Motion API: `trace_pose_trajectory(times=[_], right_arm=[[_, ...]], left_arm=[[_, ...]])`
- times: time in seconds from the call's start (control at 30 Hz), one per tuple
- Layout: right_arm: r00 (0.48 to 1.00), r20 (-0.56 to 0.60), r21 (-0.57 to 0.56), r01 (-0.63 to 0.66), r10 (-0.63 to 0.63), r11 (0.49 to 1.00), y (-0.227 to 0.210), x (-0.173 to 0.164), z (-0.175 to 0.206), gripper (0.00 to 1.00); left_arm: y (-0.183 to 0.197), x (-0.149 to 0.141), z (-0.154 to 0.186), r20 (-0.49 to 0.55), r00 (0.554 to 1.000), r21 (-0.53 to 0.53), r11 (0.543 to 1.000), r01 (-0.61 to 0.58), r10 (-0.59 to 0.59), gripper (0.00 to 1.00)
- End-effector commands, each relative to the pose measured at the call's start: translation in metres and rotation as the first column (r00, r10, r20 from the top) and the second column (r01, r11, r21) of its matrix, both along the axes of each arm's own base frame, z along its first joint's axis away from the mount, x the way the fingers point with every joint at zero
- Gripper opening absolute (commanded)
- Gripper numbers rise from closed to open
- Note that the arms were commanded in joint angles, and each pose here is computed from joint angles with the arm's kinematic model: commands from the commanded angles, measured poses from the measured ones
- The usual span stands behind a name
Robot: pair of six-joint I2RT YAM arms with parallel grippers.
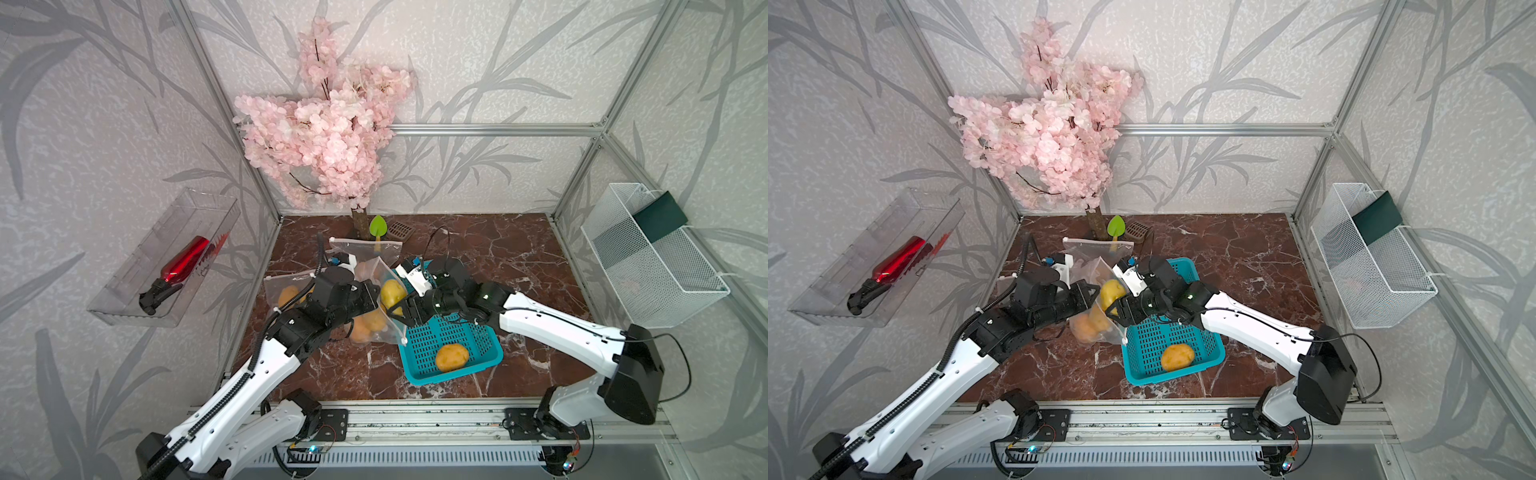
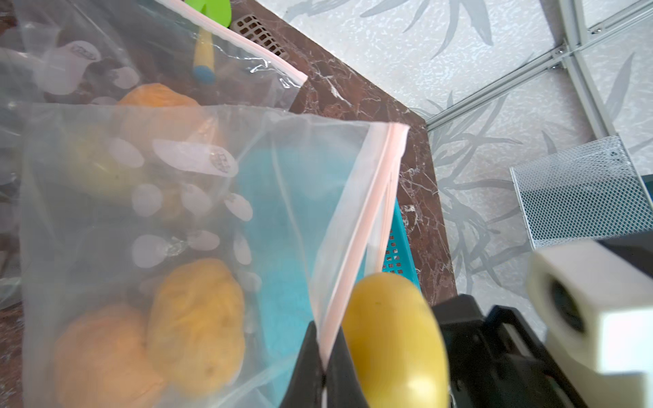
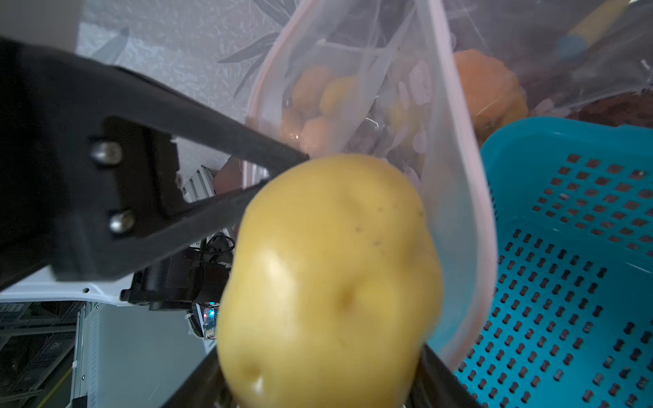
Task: Put the potatoes into a zipper bag and zip it
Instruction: Place the potato into the zipper food storage bag.
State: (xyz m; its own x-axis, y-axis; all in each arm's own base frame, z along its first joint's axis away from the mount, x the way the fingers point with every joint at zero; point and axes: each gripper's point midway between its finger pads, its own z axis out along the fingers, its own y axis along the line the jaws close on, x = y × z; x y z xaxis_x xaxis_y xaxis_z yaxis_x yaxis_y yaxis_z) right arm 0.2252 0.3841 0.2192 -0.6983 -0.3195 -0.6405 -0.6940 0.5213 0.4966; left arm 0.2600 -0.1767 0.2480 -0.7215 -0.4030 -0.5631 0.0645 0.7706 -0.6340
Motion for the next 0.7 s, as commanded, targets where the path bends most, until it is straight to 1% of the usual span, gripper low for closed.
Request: trace_pose_trajectory(times=[0.0, 0.13, 0.23, 0.37, 0.47, 0.5, 0.6, 0.67], right_arm=[[1.000, -0.024, -0.048, -0.020, 0.019, 0.999, 0.007, 0.003, -0.008, 0.17], [0.999, -0.022, -0.095, 0.025, -0.027, 0.995, 0.005, 0.013, -0.025, 0.18], [0.999, -0.018, -0.132, 0.031, -0.033, 0.991, 0.003, 0.018, -0.036, 0.22], [0.998, -0.038, -0.201, 0.038, -0.046, 0.979, 0.003, 0.023, -0.055, 0.21], [0.998, -0.047, -0.191, 0.038, -0.048, 0.981, 0.005, 0.024, -0.054, 0.22], [0.997, -0.065, -0.211, 0.032, -0.047, 0.977, 0.007, 0.024, -0.066, 0.23], [0.997, -0.062, -0.214, 0.035, -0.049, 0.976, 0.006, 0.023, -0.067, 0.31], [0.997, -0.051, -0.215, 0.039, -0.051, 0.976, 0.004, 0.024, -0.065, 0.39]], left_arm=[[-0.010, -0.002, 0.014, 0.060, 0.996, -0.034, 0.998, 0.060, -0.058, 0.00], [-0.004, -0.006, 0.018, 0.094, 0.995, -0.046, 0.998, 0.046, -0.042, 0.00], [-0.002, -0.008, 0.018, 0.093, 0.995, -0.054, 0.998, 0.037, -0.031, 0.00], [0.006, -0.012, 0.020, 0.102, 0.995, -0.047, 0.999, 0.013, -0.008, 0.00], [0.017, -0.012, 0.018, 0.107, 0.994, -0.028, 0.999, -0.036, 0.038, 0.00], [0.020, -0.012, 0.017, 0.107, 0.993, -0.021, 0.999, -0.047, 0.049, 0.00], [0.027, -0.012, 0.016, 0.108, 0.991, -0.002, 0.997, -0.076, 0.076, 0.00], [0.029, -0.013, 0.013, 0.096, 0.992, 0.011, 0.996, -0.086, 0.085, 0.00]])
